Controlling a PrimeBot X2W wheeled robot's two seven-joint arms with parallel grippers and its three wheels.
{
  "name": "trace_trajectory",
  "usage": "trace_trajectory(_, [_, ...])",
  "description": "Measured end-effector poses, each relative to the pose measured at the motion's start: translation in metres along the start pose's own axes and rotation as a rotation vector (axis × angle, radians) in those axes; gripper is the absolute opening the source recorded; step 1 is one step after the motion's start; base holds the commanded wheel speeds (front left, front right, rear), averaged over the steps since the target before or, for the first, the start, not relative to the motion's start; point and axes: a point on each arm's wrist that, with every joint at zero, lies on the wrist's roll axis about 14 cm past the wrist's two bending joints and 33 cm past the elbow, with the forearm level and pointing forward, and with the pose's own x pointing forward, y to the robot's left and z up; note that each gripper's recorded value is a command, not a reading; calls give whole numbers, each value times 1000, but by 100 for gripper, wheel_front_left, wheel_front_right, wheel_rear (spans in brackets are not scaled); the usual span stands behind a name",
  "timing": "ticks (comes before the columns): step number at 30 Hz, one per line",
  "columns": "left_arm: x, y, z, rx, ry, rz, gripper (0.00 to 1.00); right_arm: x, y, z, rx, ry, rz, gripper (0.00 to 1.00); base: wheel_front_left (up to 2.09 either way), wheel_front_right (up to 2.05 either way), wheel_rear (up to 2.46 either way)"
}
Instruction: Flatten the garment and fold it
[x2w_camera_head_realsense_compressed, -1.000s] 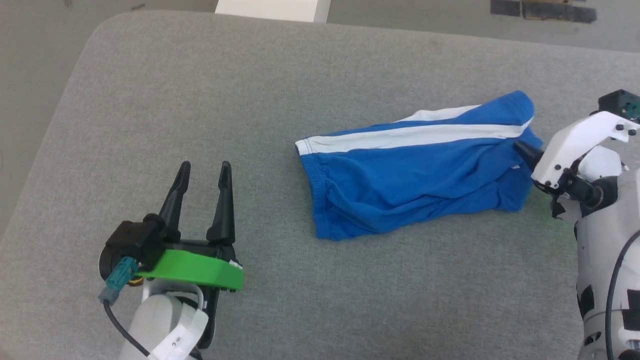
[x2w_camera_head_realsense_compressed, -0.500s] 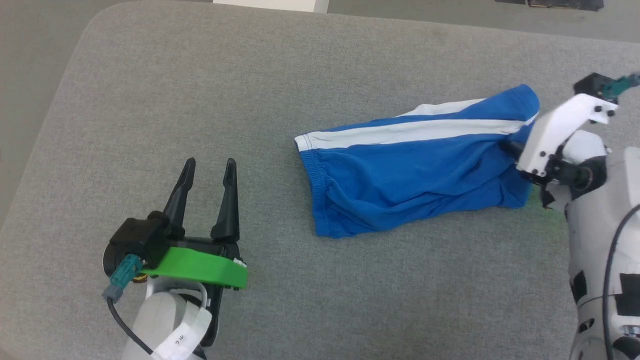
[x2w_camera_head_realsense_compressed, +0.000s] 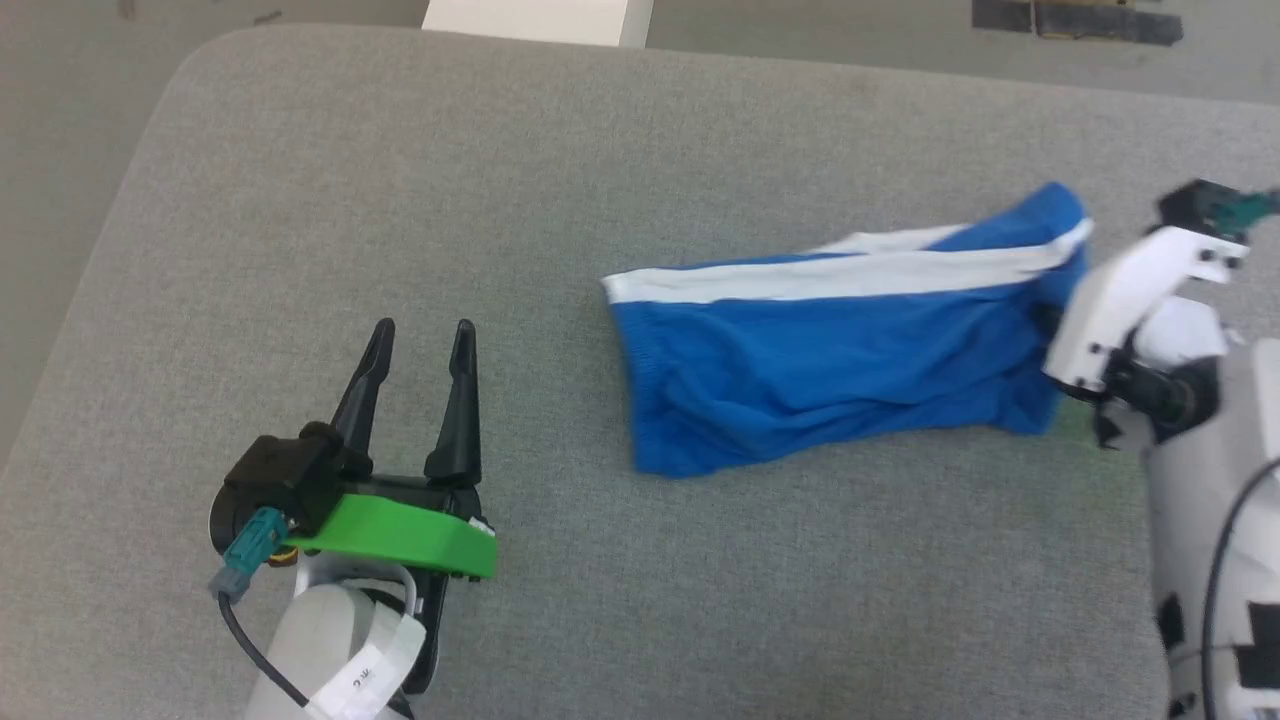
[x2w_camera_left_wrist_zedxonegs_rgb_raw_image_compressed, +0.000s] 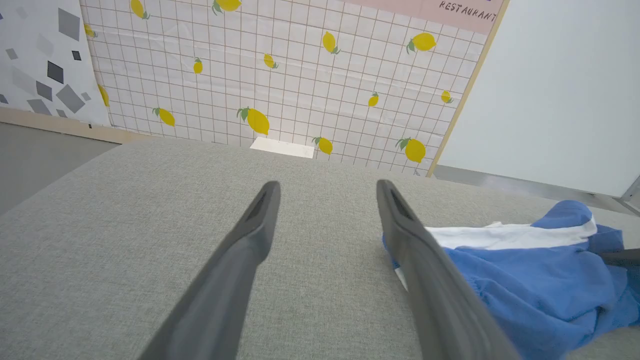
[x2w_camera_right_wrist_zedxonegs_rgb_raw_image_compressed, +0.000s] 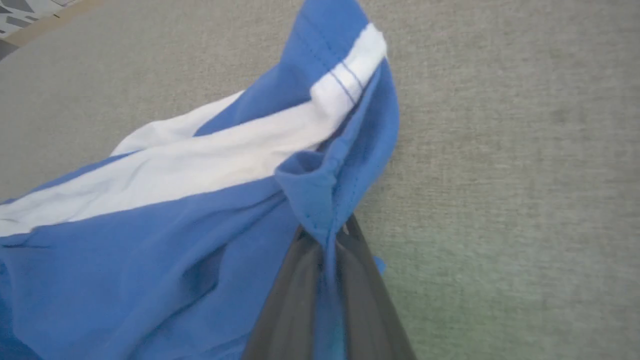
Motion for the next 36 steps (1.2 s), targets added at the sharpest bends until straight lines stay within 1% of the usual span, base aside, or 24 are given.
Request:
trace_trajectory(6, [-2,-6,5,-5,-13,-16,100,-27,-53,13,-39,-97,-144,0,0,0,0])
trace_trajectory(7, [-2,-8,6,-6,-16,-21,100,-33,-64,14,-52,-109,-180,0,0,0,0])
trace_trajectory(8, [-2,-12,8,-9,-20,-34,100,-50,-95,16,-87,-136,-278,0,0,0,0])
trace_trajectory(10, [-2,-15,9,-10,-23,-41,100,-58,-106,15,-93,-149,-313,0,0,0,0])
trace_trajectory(11, [-3,-18,9,-11,-24,-50,100,-65,-108,16,-118,-171,-333,0,0,0,0])
trace_trajectory(13, [-4,-19,9,-12,-22,-54,100,-71,-104,21,-146,-202,-335,0,0,0,0])
trace_trajectory(15, [-5,-21,9,-13,-22,-59,100,-76,-98,28,-182,-239,-330,0,0,0,0])
trace_trajectory(18, [-6,-23,11,-13,-27,-63,100,-84,-78,39,-269,-296,-308,0,0,0,0])
trace_trajectory(21, [-8,-23,13,-13,-30,-66,100,-91,-50,45,-364,-327,-268,0,0,0,0])
trace_trajectory(26, [-9,-24,14,-12,-33,-66,100,-98,3,42,-535,-326,-182,0,0,0,0])
trace_trajectory(27, [-9,-22,14,-11,-31,-62,100,-96,37,34,-623,-299,-109,0,0,0,0])
trace_trajectory(28, [-9,-22,13,-11,-29,-60,100,-93,47,27,-660,-274,-85,0,0,0,0])
trace_trajectory(31, [-10,-20,11,-10,-23,-56,100,-82,67,8,-759,-203,-29,0,0,0,0])
trace_trajectory(36, [-11,-14,9,-7,-16,-39,100,-62,98,-17,-886,-102,60,0,0,0,0])
